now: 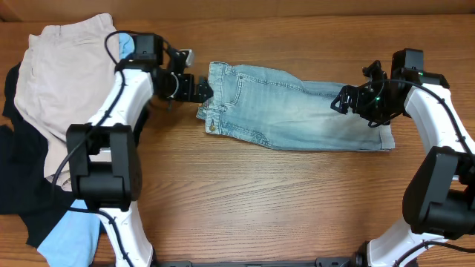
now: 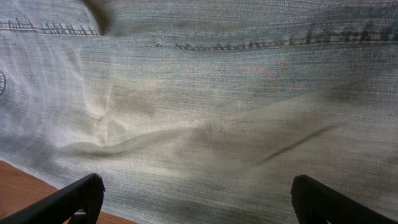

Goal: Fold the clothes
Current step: 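Grasp the waistband end with the left gripper and hem end with the right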

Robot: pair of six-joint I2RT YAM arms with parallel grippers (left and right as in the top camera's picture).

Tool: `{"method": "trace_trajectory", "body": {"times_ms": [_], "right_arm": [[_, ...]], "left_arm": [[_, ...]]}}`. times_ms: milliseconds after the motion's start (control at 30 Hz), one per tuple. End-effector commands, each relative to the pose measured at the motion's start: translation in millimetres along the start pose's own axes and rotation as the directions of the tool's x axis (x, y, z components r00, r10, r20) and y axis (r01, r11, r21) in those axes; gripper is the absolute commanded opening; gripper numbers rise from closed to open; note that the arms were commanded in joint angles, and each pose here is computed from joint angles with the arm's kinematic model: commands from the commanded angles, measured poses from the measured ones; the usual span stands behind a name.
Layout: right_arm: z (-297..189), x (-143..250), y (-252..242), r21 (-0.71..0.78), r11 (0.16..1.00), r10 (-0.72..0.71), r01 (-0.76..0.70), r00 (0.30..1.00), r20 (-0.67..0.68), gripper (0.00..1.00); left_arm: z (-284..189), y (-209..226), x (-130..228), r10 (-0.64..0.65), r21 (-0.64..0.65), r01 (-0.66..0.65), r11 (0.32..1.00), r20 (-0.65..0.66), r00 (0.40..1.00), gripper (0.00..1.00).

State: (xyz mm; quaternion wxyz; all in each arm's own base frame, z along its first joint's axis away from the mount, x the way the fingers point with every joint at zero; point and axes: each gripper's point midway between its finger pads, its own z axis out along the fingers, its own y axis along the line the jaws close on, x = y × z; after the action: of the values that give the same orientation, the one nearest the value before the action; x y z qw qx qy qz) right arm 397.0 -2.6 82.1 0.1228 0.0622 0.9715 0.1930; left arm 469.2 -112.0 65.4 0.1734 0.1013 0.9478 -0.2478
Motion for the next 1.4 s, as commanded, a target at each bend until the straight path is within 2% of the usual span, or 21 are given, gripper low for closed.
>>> {"method": "trace_trajectory", "body": {"times_ms": [0,367,633,900,1367], "right_arm": [[-5,-6,3,-0.001,1.000,-0.016,0.017,1.000,0.024,1.00],[-5,-6,3,-0.001,1.000,-0.016,0.017,1.000,0.024,1.00],[-5,-7,3,-0.001,1.000,-0.017,0.017,1.000,0.024,1.00],[-5,-6,1,0.013,1.000,-0.016,0.016,1.000,0.023,1.00],[-5,-7,0,0.017,1.000,-0.018,0.017,0.999,0.027,1.00]], "left_arm": [[13,-13,2,0.026,-0.019,-0.026,0.999,-0.016,1.000,1.00],[18,-8,1,0.018,-0.100,-0.019,0.995,-0.015,1.000,1.00],[21,-7,2,0.010,-0.097,-0.012,0.995,-0.018,1.000,1.00],[52,-1,21,-0.041,-0.044,0.037,0.998,-0.086,0.995,1.00],[72,-1,37,-0.056,-0.015,0.055,0.998,-0.140,0.988,0.99]]}}
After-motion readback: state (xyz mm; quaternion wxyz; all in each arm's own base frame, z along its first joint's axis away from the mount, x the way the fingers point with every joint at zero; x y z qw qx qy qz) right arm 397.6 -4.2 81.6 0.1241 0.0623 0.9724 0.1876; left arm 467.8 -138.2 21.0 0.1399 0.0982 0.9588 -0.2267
